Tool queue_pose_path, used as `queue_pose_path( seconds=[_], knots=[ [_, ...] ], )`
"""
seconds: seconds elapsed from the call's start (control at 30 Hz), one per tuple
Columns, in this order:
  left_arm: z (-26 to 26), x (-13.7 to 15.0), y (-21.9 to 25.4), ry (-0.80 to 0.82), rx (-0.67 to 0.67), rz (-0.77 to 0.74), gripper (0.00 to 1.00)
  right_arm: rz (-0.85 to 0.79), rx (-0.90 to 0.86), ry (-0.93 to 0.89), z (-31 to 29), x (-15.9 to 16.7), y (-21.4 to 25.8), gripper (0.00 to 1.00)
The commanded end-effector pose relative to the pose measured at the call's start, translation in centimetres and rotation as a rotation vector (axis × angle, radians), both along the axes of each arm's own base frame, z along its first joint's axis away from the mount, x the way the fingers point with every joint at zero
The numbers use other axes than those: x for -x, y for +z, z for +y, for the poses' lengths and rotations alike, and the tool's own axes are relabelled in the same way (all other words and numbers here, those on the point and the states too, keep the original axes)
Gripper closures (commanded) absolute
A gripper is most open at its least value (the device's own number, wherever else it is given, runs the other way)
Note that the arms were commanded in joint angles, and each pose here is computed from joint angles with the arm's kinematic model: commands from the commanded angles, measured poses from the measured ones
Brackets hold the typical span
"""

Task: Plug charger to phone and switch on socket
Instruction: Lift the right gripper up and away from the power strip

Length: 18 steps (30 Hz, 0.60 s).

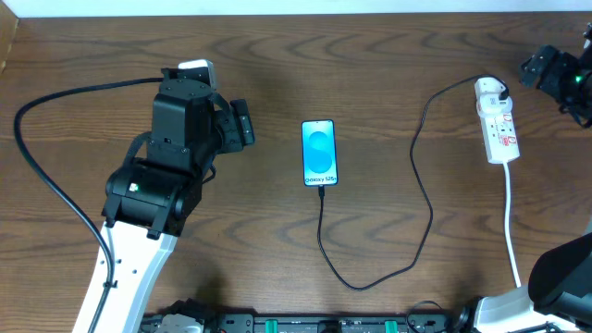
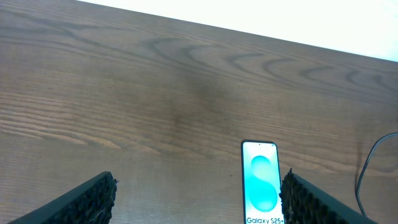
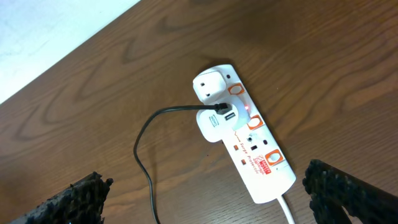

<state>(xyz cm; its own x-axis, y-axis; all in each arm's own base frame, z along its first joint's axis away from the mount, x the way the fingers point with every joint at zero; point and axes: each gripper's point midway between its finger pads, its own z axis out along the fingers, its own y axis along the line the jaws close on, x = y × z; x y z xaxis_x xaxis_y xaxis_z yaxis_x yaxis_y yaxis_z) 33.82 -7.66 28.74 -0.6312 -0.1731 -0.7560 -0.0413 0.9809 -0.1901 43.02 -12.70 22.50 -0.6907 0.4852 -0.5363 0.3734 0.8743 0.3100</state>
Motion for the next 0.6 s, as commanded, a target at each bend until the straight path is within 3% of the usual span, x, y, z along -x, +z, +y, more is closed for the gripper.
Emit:
queue_pose_path(
  seconds=[0.0, 0.57],
  knots=[
    [0.4, -0.11, -0.37, 0.011, -0.021, 0.008, 0.16, 0.0, -0.004, -0.003, 0.24, -0.18, 0.04, 0.01],
    [0.4, -0.11, -0.37, 0.011, -0.021, 0.008, 0.16, 0.0, -0.004, -0.003, 0.24, -0.18, 0.04, 0.01]
  ],
)
